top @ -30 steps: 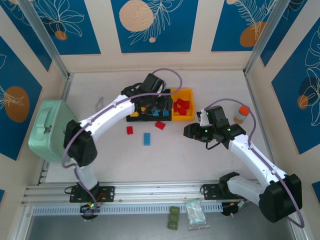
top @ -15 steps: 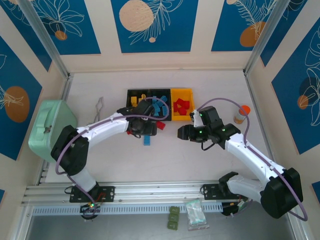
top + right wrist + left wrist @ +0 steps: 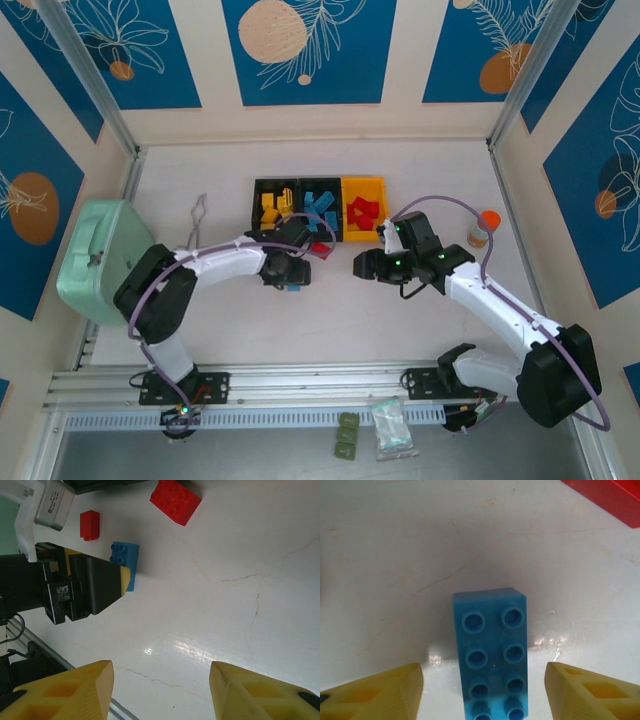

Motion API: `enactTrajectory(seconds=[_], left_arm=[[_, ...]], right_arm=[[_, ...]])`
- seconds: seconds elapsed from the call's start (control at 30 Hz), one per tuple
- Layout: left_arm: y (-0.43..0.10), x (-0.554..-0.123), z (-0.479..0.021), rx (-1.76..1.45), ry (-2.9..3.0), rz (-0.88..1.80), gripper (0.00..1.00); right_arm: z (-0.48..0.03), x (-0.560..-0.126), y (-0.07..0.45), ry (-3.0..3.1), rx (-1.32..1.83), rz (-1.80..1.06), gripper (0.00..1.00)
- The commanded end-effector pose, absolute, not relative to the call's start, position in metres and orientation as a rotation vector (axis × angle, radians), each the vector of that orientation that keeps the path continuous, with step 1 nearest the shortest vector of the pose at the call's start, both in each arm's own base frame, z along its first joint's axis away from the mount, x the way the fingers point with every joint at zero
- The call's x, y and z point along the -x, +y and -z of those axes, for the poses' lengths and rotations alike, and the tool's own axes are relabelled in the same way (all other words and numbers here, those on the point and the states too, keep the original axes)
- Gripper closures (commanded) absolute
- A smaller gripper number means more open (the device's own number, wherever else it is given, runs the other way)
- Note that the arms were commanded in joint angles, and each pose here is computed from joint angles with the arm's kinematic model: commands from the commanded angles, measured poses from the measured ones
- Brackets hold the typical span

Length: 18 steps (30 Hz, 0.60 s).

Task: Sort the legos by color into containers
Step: Pick up the lego from the center of the table.

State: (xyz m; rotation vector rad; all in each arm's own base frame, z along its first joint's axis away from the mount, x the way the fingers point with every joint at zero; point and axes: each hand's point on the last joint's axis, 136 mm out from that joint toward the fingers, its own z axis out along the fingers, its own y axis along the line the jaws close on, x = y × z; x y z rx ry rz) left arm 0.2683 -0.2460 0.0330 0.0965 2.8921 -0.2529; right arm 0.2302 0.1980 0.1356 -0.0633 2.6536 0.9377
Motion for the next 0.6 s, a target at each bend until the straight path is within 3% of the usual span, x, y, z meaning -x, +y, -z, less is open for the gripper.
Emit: enactTrajectory(seconds=[0.0, 0.1, 0.17, 0.57], left_arm=[[-0.249, -0.267, -0.024, -0.086, 2.898, 0.233, 0.45], [-0.248, -0.267, -0.022, -0.093, 2.903, 0.222, 0.64], [-0.248, -0.267, -0.026, -0.101, 2.9, 0.219, 0.72], [-0.262, -0.287, -0.093, -0.194, 2.794, 0.28, 0.73]], right_arm=[[-0.144, -0.234, 0.201, 2.633, 0.079, -0.94, 0.47], [-0.143, -0.234, 0.2, 2.635, 0.073, -0.934, 0.47], [-0.143, -0.234, 0.2, 2.637, 0.071, -0.931, 0.47], [-0.14, -0.235, 0.2, 2.63, 0.064, -0.931, 0.47]])
